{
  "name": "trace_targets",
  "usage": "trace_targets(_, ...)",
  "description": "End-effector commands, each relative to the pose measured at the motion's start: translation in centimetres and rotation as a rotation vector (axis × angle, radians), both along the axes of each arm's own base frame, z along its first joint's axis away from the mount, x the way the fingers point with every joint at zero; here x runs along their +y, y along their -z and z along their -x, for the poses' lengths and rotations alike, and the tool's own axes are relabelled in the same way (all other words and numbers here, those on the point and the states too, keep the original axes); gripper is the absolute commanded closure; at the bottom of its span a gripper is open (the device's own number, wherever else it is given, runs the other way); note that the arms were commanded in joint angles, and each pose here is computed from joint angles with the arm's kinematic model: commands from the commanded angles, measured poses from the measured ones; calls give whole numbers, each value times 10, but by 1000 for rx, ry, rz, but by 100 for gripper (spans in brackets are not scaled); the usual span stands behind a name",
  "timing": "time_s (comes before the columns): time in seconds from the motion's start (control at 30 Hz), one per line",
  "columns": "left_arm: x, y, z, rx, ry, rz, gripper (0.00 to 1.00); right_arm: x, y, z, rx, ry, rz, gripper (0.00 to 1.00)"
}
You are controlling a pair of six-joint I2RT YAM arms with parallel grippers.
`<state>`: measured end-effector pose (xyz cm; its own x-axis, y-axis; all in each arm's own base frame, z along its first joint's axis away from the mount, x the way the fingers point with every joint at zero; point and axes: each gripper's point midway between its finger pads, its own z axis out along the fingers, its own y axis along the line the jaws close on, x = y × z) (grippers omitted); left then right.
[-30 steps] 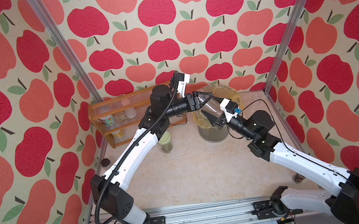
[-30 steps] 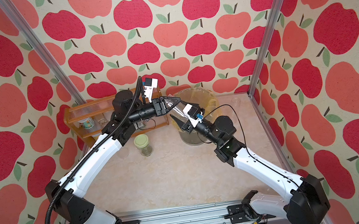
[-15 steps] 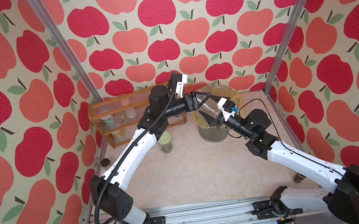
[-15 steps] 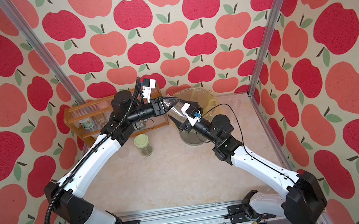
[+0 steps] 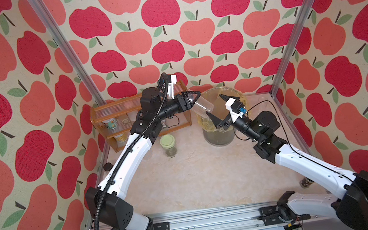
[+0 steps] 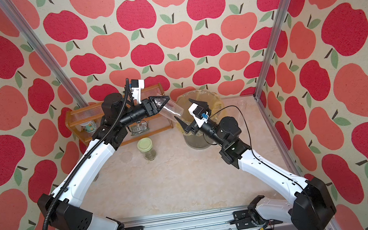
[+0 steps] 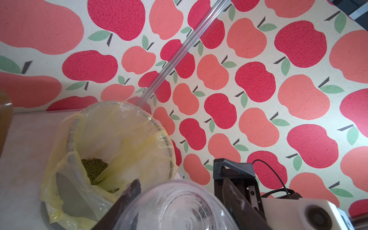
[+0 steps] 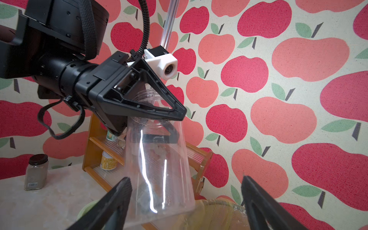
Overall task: Empty moldy mung beans from jars
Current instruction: Place the jar at the center of the board.
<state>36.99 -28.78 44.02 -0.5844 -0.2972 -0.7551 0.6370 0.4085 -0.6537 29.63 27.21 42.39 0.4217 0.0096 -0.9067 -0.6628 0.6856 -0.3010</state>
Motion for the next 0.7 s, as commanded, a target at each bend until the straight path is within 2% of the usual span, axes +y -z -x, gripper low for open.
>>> trace_targets(0.0, 28, -15, 7, -113, -113, -92, 43, -12, -3, 3, 29, 24, -37, 11)
trace_targets(0.1, 60, -14, 13, -177, -265, -238, 42, -18, 4, 5, 53, 40, -53, 11)
trace_targets(0.2, 107, -8, 21, -217, -452, -433, 42, -23, 10, 7, 71, 50, -48, 10)
trace_targets(0.27, 140, -4, 28, -242, -588, -514, 42, -25, 14, 8, 87, 50, -40, 10)
trace_targets(0.33, 163, 0, 34, -257, -676, -559, 43, -29, 16, 8, 99, 64, -38, 10)
trace_targets(0.47, 206, 27, 43, -192, -806, -644, 43, -41, 19, 6, 119, 86, -59, 10)
trace_targets(0.6, 224, 55, 39, -130, -863, -631, 45, -46, 23, 1, 140, 84, -81, 10)
trace_targets(0.67, 221, 71, 36, -100, -840, -641, 46, -47, 27, -4, 161, 90, -82, 10)
